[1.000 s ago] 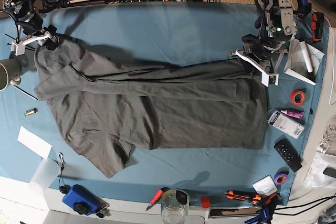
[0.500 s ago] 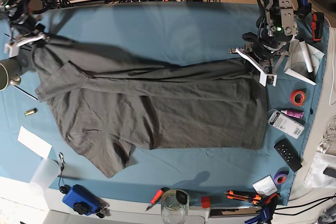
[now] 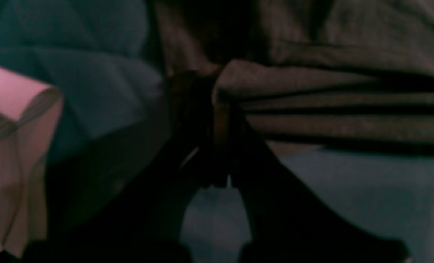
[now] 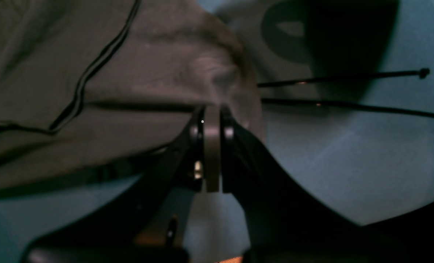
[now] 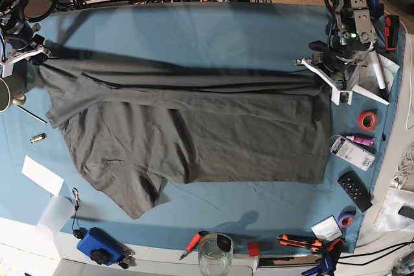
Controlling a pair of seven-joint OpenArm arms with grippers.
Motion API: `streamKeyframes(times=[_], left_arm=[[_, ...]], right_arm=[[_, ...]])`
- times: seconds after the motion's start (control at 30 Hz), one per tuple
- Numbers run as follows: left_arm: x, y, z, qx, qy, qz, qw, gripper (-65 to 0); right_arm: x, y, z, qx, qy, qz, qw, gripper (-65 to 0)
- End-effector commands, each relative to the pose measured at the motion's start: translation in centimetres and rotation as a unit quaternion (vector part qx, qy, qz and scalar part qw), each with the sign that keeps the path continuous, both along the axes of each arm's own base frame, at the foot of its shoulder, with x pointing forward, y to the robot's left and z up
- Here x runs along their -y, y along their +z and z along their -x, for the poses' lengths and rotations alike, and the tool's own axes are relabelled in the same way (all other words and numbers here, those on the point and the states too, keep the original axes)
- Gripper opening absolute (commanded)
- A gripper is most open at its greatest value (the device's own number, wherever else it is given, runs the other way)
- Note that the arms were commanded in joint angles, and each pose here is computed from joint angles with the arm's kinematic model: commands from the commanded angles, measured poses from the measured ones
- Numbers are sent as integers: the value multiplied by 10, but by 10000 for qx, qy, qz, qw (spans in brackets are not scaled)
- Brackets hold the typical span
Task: Fold the T-shirt properly
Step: 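Pull the folded edge taut with both grippers and release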
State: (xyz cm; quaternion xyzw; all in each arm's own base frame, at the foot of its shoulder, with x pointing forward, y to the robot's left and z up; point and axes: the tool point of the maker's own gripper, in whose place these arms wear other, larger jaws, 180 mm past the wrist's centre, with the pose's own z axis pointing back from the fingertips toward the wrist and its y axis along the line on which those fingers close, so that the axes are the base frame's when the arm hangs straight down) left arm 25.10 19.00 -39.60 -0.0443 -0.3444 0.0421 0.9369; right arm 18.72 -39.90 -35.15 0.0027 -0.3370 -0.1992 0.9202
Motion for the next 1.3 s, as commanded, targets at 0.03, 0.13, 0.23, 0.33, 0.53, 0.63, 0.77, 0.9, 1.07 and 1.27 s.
streamKeyframes(times=[0.03, 0.13, 0.23, 0.33, 0.53, 0.63, 0.77, 0.9, 1.07, 1.27], left_arm=[[-17, 11, -1, 118, 39, -291, 9995, -650], [-23, 20, 3, 186, -54, -469, 9987, -650], [-24, 28, 8, 244, -142, -578, 9979, -650], [-21, 32, 18, 242, -195, -602, 9977, -650], [-30, 34, 36, 146, -110, -721, 9972, -650], [-47, 36, 42, 118, 105, -804, 9966, -650], [-52, 36, 51, 79, 117, -650, 9978, -650], [-45, 27, 66, -156, 13, -494, 9987, -650], [-46, 25, 70, -213, -13, -521, 9984, -650], [-49, 32, 62, 69, -11, -629, 9980, -650]], right_arm=[[11, 15, -7, 183, 16, 246, 9995, -650], [10, 15, -7, 187, 15, 241, 9995, -650], [10, 14, -6, 160, 20, 232, 9996, -650], [8, 12, -4, 79, 39, 163, 9998, -650], [21, 22, 10, 133, -271, 12, 9995, -650], [28, 28, 24, 89, -298, -24, 9995, -650], [27, 24, 39, -133, -243, -116, 9995, -650], [25, 19, 49, -302, -231, -164, 9991, -650], [24, 19, 48, -276, -220, -188, 9992, -650], [24, 20, 47, -239, -218, -194, 9993, -650]])
